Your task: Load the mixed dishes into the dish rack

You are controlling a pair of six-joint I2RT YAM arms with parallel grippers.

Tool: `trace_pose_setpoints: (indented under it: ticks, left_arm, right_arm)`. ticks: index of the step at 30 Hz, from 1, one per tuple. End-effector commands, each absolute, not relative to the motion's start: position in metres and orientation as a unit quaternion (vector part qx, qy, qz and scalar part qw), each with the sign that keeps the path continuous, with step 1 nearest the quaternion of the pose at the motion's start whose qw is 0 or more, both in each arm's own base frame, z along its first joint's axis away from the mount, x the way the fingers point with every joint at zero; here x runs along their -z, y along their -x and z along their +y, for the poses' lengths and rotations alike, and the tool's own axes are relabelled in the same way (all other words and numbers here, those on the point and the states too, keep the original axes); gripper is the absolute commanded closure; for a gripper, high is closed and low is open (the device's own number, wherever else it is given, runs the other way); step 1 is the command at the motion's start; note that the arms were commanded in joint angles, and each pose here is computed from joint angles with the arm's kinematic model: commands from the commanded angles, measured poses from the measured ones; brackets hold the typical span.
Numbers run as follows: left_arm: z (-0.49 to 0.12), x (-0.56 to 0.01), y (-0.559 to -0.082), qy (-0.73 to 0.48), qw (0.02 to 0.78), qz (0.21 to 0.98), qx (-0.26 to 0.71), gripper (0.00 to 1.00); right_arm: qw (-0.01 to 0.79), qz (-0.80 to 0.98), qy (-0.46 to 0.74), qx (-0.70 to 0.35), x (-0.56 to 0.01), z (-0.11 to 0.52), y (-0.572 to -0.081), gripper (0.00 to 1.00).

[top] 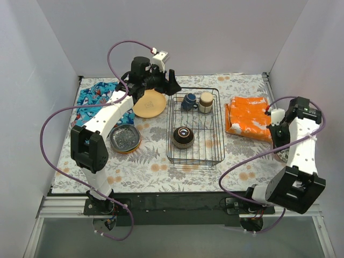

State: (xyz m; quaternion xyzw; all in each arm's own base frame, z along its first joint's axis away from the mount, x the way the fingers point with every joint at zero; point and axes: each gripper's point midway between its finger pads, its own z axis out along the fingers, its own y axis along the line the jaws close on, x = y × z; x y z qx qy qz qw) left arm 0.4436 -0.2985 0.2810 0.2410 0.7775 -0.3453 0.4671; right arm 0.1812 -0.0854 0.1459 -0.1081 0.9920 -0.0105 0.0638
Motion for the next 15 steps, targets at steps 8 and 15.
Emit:
trace_pose_setpoints:
  ticks: [8,15]
  left_arm:
    - [-0.294,-0.294,-0.443,-0.242,0.486,0.769,0.337,0.31]
    - [-0.274,-0.284,-0.461,-0.240,0.511,0.780,0.269,0.31]
  right_arm:
    - [0.355,0.886,0.236,-0.179,-0.276,0.002,-0.260,0.99]
    - [0.432,0.723,0.237,-0.484,-0.341,0.083,-0.278,0.99]
